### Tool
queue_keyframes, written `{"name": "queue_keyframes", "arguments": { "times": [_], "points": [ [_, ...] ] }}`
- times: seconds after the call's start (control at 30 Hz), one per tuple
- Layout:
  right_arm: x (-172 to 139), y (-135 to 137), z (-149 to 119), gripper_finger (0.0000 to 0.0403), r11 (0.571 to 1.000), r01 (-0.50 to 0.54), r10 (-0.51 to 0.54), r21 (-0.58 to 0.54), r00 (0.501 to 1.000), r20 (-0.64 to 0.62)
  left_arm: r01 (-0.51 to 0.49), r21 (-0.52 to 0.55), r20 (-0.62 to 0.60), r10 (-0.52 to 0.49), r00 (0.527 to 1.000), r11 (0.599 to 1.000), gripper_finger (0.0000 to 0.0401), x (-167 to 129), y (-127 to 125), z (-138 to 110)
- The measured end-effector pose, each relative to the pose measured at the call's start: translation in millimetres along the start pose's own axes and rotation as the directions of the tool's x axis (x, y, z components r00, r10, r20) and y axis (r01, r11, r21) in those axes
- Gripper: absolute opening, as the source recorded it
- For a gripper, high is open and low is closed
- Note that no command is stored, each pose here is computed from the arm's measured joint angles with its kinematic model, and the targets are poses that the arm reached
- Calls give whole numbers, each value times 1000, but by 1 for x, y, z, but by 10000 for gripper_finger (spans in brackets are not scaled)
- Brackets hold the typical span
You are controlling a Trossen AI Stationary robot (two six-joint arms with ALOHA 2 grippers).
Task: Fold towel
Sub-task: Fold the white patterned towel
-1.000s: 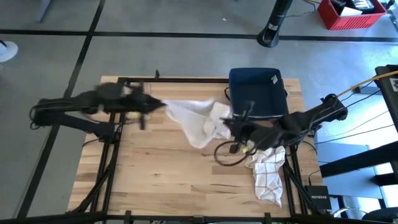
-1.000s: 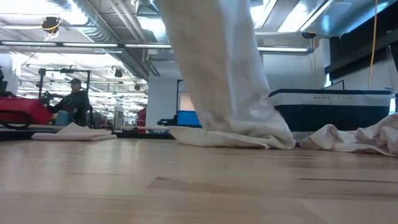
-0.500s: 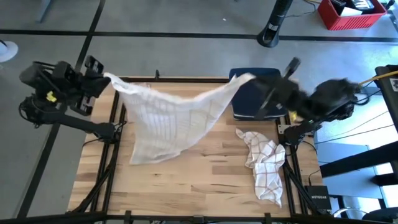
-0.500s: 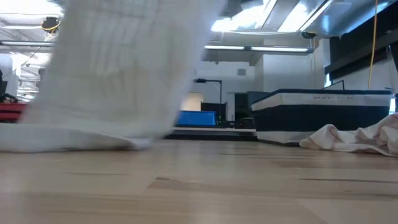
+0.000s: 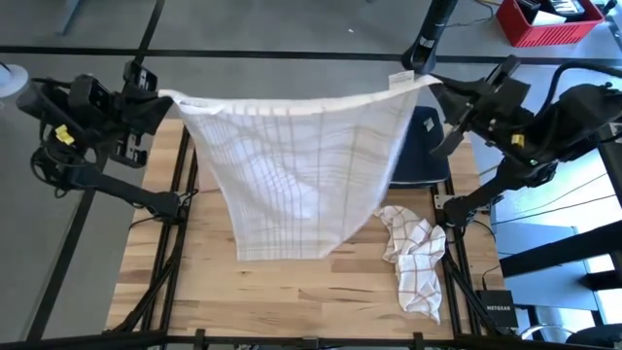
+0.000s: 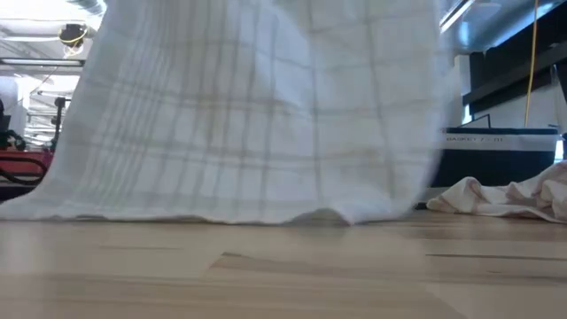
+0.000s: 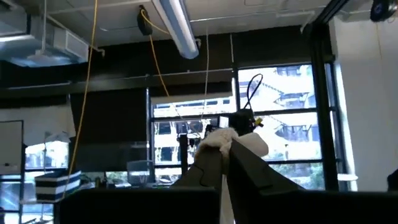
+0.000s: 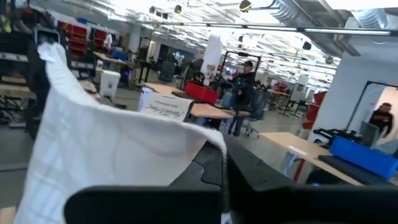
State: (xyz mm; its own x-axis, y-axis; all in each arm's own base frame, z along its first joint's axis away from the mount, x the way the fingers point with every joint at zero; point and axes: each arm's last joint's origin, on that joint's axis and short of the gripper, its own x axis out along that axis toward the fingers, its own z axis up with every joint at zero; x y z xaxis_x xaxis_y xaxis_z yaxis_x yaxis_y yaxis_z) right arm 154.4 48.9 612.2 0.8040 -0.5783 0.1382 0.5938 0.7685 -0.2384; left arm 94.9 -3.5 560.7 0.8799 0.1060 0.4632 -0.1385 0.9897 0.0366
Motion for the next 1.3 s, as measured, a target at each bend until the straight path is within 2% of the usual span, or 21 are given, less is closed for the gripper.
{"name": "queue_keyframes", "arguments": {
  "times": [0.07,0.13,0.27,0.43,0.63,0.8,0.87,0.9,0.97,1.03,1.17,1.3],
  "points": [
    [0,1,-1,5,999,8,-9,-34,1000,-11,-44,45,-9,44,999,998,1,3,1,-1],
    [4,-1,-4,5,995,29,-31,-96,999,-24,-128,123,-25,132,991,984,1,4,3,-2],
    [22,-10,-9,5,979,98,-105,-178,994,-30,-269,288,-18,286,958,919,1,5,10,-1],
    [55,-33,-17,5,966,150,-148,-209,989,23,-350,424,67,357,932,835,1,9,16,4],
    [104,-58,-31,5,943,182,-158,-278,982,105,-409,623,119,435,892,667,1,18,26,3],
    [144,-76,-41,5,884,205,-114,-420,966,231,-398,778,137,487,863,487,1,28,36,-3],
    [156,-79,-44,5,860,209,-74,-465,954,291,-377,815,156,460,874,440,1,29,38,-3],
    [160,-79,-44,5,851,210,-52,-481,945,322,-369,823,166,438,884,433,1,29,38,-2],
    [161,-77,-40,5,837,213,-4,-505,924,383,-358,822,188,383,904,443,1,29,37,1],
    [154,-68,-33,5,827,209,46,-522,900,433,-341,805,189,336,923,485,1,25,33,6],
    [122,-47,-14,5,838,125,162,-531,873,461,-225,725,103,222,970,650,1,12,24,13],
    [87,-26,-8,5,853,-51,275,-519,889,366,-60,563,1,71,997,824,1,1,14,12]
  ]
}}
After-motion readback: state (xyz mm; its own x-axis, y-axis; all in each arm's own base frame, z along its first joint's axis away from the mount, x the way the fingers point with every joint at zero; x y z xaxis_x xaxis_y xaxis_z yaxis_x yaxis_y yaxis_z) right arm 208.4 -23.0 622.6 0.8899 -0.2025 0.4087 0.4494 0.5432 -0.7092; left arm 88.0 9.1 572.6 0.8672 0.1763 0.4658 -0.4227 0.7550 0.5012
